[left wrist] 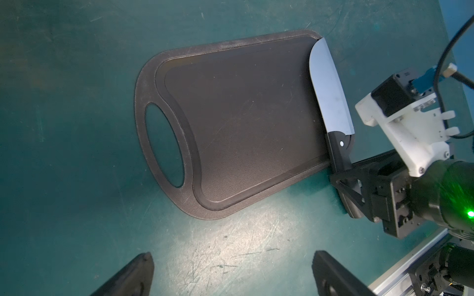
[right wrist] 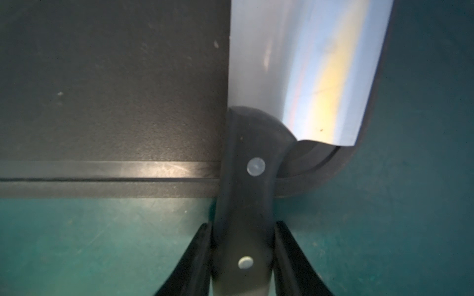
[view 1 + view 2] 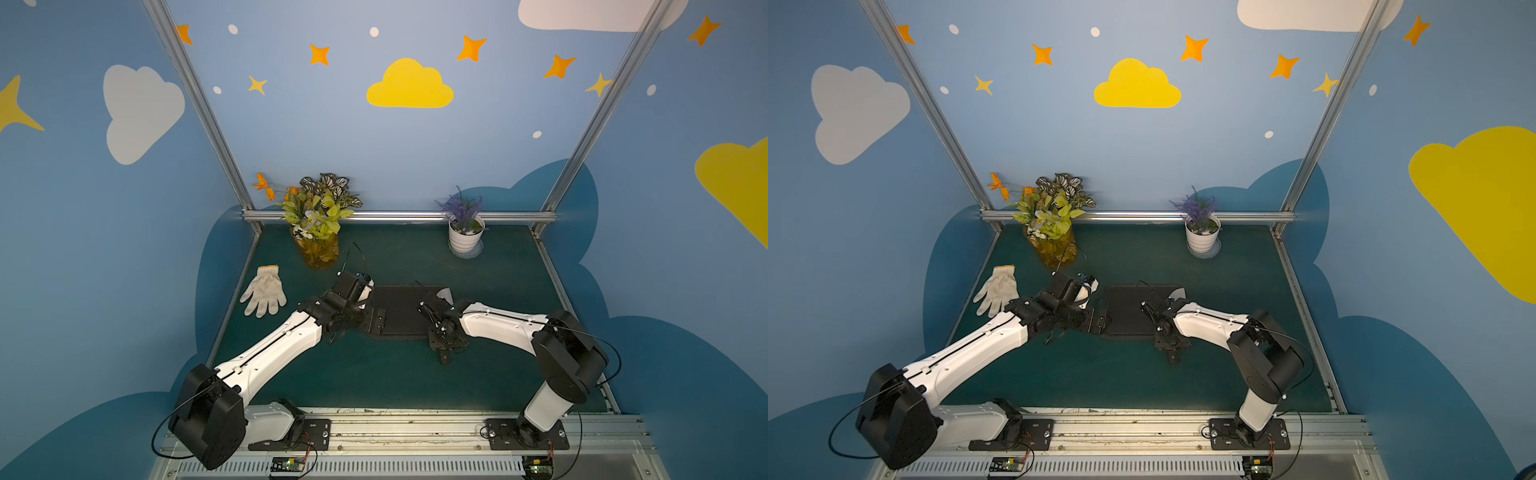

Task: Align the knife with the edge of the cutting board
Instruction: Adjust the knife at the edge of the cutting board.

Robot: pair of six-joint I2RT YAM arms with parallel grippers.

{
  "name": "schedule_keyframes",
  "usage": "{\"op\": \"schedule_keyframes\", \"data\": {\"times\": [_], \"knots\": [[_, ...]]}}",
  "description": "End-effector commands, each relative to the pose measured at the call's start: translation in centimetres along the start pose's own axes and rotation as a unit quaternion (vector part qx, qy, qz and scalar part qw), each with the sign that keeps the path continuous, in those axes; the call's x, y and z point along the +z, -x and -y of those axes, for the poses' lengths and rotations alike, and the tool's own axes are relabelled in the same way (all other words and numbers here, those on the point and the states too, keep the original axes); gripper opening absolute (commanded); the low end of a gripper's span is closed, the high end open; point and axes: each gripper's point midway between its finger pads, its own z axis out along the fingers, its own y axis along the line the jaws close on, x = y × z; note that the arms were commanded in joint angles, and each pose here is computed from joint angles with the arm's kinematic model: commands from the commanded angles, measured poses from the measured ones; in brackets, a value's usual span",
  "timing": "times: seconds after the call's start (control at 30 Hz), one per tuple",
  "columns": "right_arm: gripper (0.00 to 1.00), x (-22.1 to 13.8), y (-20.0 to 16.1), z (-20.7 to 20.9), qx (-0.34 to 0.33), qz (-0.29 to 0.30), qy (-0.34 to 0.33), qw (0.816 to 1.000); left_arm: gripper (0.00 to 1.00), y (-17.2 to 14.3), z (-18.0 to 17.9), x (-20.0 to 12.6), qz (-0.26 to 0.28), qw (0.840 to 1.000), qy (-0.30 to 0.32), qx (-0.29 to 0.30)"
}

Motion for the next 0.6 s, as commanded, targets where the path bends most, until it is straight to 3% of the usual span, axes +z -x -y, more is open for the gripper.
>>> {"op": "schedule_keyframes", "data": {"times": [0.0, 0.57], "knots": [[0.37, 0.16, 0.47, -0.04, 0.001, 0.001, -0.003, 1.000, 1.00, -0.52, -0.10, 0.05, -0.007, 1.000, 0.002, 0.007], [0.45, 0.42, 0.34, -0.14, 0.001, -0.001, 0.000, 1.000, 1.00, -0.55, -0.11, 0.08, -0.007, 1.000, 0.002, 0.007]]}}
